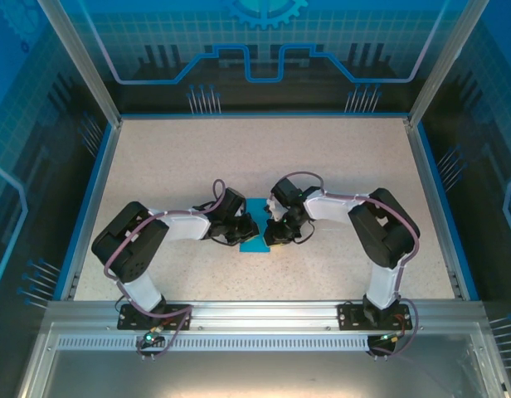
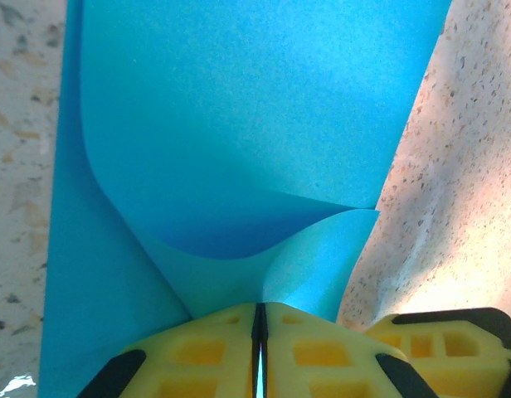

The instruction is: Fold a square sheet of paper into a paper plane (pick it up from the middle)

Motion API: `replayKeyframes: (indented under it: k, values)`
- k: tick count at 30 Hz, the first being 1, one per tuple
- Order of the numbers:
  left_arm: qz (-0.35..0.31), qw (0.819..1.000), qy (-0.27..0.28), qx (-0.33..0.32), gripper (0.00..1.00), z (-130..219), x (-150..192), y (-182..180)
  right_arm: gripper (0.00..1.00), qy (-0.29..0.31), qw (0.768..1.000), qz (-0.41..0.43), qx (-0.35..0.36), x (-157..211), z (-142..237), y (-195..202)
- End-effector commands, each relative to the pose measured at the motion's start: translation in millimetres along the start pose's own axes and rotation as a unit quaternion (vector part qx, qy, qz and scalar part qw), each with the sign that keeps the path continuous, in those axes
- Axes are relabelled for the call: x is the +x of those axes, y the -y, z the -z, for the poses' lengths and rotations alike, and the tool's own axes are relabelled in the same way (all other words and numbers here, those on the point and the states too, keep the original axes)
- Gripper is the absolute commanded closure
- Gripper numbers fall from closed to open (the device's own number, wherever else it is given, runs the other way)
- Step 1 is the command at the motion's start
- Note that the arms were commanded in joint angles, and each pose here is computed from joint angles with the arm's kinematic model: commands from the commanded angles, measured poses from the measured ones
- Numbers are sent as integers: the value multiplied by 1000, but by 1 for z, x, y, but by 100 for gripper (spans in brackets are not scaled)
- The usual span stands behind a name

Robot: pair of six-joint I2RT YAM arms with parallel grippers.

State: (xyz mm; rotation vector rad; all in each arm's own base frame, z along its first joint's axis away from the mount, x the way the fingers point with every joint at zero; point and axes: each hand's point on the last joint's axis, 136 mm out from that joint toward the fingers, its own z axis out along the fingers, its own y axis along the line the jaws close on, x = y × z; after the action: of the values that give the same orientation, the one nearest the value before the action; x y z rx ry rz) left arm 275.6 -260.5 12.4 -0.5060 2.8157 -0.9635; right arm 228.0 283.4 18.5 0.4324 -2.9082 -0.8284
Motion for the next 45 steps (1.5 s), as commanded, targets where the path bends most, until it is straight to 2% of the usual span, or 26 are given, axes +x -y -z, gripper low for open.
replayKeyframes:
  k: [1, 9, 23, 30, 34, 38, 45]
  values:
    - [18, 999, 0, -48, 87, -6, 2, -24, 86, 10, 999, 33, -6, 5, 13, -18]
    - [28, 998, 1, -51, 88, -7, 3, -27, 87, -13, 1000, 23, -2, 11, -8, -12]
    - [28, 998, 8, -51, 88, -4, 0, -25, 88, -42, 996, 0, 72, 30, -17, 26]
    - [23, 999, 9, -47, 88, -3, 0, -22, 87, -59, 998, 0, 12, 39, -15, 6]
    - [23, 999, 8, -46, 88, -2, 1, -22, 86, -32, 999, 4, -18, 27, 2, -12]
    - [22, 999, 9, -45, 88, -1, 0, -21, 85, -12, 1000, 6, -18, 17, 10, -15]
    - [22, 999, 9, -43, 88, -1, 0, -20, 85, -33, 999, -9, -7, 22, -7, -2]
